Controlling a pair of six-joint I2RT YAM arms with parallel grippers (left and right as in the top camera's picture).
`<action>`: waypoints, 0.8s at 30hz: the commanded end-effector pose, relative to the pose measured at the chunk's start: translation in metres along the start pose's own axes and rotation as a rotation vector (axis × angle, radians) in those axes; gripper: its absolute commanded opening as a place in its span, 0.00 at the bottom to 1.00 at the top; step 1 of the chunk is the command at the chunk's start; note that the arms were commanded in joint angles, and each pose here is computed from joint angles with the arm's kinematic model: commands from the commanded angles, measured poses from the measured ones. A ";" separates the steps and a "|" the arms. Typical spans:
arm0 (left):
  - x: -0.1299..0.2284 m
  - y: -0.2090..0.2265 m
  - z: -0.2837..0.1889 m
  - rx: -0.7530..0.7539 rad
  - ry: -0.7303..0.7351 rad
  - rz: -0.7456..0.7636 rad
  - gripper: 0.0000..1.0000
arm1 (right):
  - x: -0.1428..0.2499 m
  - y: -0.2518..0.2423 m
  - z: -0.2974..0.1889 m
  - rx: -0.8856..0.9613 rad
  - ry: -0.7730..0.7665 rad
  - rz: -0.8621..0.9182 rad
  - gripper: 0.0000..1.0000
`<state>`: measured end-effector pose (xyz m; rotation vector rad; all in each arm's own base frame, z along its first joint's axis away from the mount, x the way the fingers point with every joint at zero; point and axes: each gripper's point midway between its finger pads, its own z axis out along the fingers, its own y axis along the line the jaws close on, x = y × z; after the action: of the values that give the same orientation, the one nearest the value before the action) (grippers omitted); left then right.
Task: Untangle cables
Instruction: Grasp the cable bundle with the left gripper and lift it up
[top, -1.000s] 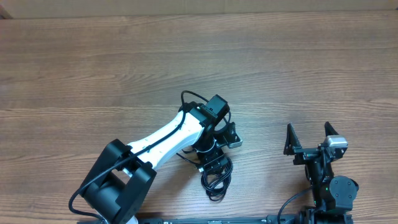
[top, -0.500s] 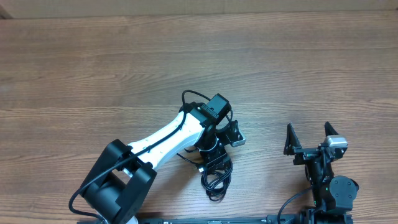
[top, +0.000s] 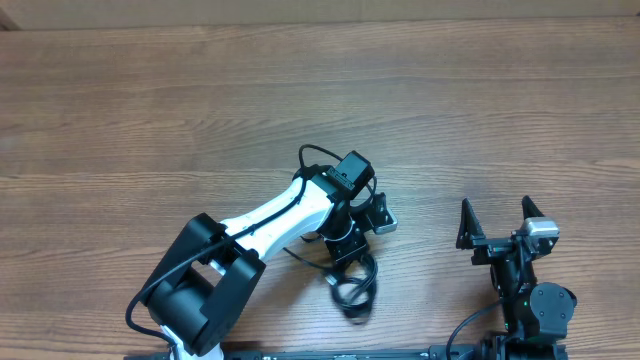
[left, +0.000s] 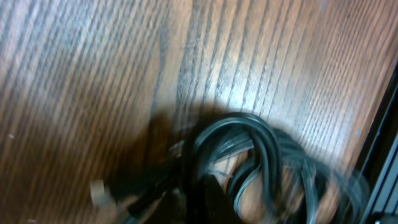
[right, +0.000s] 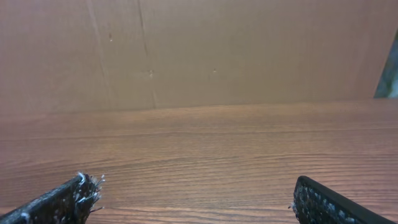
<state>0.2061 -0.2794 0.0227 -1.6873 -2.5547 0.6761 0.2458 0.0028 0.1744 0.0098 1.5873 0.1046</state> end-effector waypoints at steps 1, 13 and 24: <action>-0.003 0.000 0.007 0.006 -0.008 0.001 0.04 | 0.002 -0.001 0.000 0.006 -0.002 0.006 1.00; -0.056 0.003 -0.034 -0.032 -0.115 -0.104 0.04 | 0.002 -0.001 0.000 0.006 -0.001 0.006 1.00; -0.110 -0.005 -0.098 -0.086 -0.232 0.042 0.04 | 0.002 -0.001 0.000 0.006 -0.002 0.006 1.00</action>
<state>0.2702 -0.3355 0.1216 -1.6892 -2.7736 0.7924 0.2458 0.0029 0.1746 0.0091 1.5865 0.1052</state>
